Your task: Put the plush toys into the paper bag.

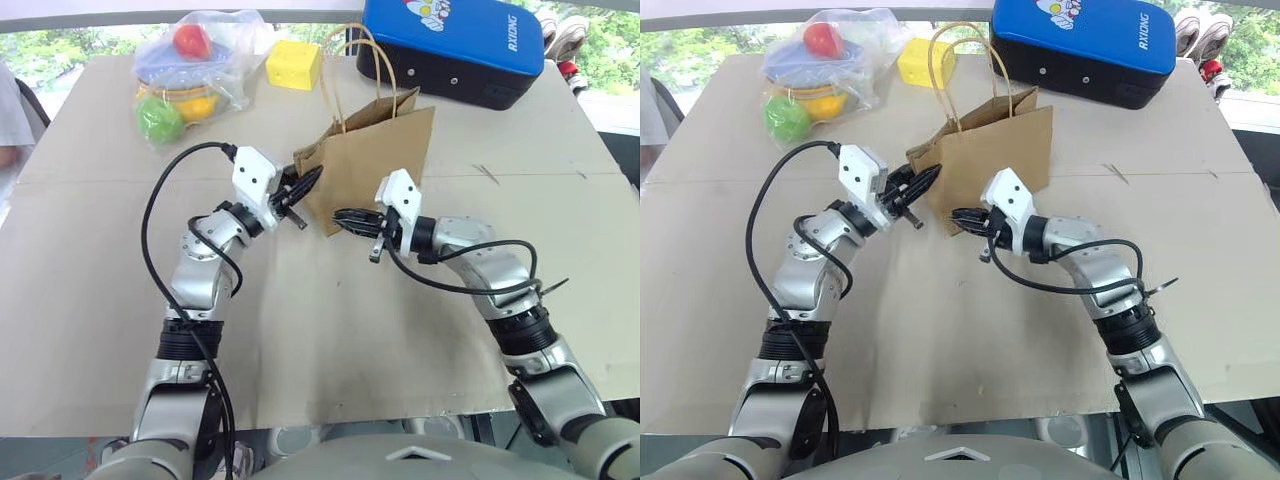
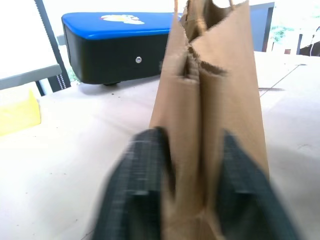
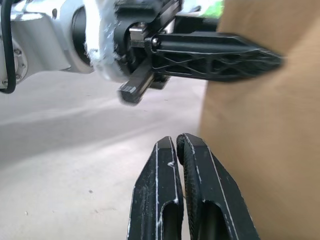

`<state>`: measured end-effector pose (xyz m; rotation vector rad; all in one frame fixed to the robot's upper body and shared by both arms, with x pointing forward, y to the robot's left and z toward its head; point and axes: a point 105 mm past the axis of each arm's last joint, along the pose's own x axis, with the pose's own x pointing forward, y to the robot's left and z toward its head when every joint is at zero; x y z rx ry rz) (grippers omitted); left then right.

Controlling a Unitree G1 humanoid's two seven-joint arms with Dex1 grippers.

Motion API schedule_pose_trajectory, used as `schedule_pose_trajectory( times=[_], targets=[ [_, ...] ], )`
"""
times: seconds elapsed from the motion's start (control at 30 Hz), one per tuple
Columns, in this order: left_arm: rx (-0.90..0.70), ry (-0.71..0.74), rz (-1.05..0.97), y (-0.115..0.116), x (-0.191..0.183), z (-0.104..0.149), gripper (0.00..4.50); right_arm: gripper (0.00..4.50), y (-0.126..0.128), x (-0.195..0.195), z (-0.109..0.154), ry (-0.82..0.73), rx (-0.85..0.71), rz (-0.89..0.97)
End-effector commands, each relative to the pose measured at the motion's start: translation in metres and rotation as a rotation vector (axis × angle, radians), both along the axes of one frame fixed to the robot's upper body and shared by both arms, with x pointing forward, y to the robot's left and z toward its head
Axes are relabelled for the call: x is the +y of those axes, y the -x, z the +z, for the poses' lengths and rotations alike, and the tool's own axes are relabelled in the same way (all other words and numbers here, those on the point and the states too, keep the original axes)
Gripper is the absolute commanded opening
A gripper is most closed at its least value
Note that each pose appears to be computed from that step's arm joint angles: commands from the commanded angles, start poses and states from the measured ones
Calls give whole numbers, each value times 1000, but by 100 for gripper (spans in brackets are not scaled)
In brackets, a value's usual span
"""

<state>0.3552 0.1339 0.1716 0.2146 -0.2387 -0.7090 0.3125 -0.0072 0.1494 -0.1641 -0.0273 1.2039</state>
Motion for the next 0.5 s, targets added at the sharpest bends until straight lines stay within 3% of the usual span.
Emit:
schedule_pose_trajectory(
  times=[0.03, 0.1, 0.27, 0.47, 0.5],
  targets=[
    [-62, 11, -29, 2, -4, 12, 13, 0, 6, -7, 16, -36, -41, -11],
    [-60, 28, -30, 2, -3, 12, 13, 0, 7, -12, 19, -40, -52, -23],
    [-46, 230, -150, 17, 3, 34, 13, 0, 22, -36, 38, -116, -110, -23],
    [24, 68, -378, 42, 15, 32, 13, 0, 37, -75, 58, -136, -123, -90],
    [20, 33, -417, 45, 17, 35, 0, 55, 42, -82, 57, -111, -124, -95]
  ],
)
